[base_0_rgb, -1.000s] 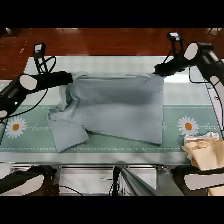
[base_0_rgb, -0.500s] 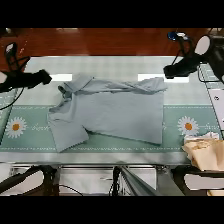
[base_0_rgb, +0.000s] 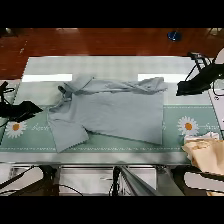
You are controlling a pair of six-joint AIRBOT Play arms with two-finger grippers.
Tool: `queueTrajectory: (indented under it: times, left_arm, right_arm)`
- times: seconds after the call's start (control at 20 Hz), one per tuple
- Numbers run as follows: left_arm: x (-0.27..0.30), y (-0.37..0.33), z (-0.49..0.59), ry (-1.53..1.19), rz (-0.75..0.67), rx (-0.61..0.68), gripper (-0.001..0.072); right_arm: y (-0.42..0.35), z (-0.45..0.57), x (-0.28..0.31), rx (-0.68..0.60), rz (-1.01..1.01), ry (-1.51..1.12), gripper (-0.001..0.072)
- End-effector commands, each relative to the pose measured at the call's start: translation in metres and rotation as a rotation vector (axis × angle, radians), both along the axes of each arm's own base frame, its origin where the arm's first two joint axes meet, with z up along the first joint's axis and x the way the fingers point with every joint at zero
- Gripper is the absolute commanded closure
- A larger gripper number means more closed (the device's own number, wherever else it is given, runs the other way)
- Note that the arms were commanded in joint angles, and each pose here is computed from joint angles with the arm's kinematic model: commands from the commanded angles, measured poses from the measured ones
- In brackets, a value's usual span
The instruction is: Fold the shirts.
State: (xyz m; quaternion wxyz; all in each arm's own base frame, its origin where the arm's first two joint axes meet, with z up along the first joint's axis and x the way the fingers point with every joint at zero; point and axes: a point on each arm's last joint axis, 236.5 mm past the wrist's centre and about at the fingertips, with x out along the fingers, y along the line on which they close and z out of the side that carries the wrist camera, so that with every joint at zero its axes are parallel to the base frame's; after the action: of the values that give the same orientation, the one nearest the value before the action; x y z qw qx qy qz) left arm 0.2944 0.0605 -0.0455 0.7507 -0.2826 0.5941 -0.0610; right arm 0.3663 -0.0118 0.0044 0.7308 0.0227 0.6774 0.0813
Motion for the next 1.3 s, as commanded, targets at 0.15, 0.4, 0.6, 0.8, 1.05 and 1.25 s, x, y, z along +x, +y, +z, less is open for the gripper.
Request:
queueTrajectory:
  times: [0.15,0.4,0.6,0.8,1.05,1.25]
  left_arm:
    - [-0.019,-0.018,-0.027,0.106,-0.042,-0.156,0.0089]
    - [-0.003,-0.021,-0.051,0.105,-0.049,-0.112,0.0089]
    - [0.006,-0.052,-0.070,0.121,-0.145,-0.085,0.0101]
    - [-0.003,-0.084,-0.090,0.200,-0.225,-0.117,0.0677]
    - [-0.004,-0.073,-0.084,0.197,-0.194,-0.126,0.0678]
    - [-0.008,-0.059,-0.077,0.179,-0.181,-0.142,0.0678]
  right_arm:
    - [0.019,-0.028,-0.033,0.128,0.035,0.099,0.0290]
    - [0.022,-0.031,-0.037,0.142,0.035,0.112,0.0290]
    - [0.031,-0.028,-0.035,0.182,0.027,0.105,0.0290]
    - [0.036,-0.024,-0.041,0.202,0.030,0.126,0.0291]
    - [0.018,-0.004,-0.063,0.194,-0.018,0.141,0.0290]
    - [0.012,-0.014,-0.110,0.310,-0.181,0.155,0.0222]
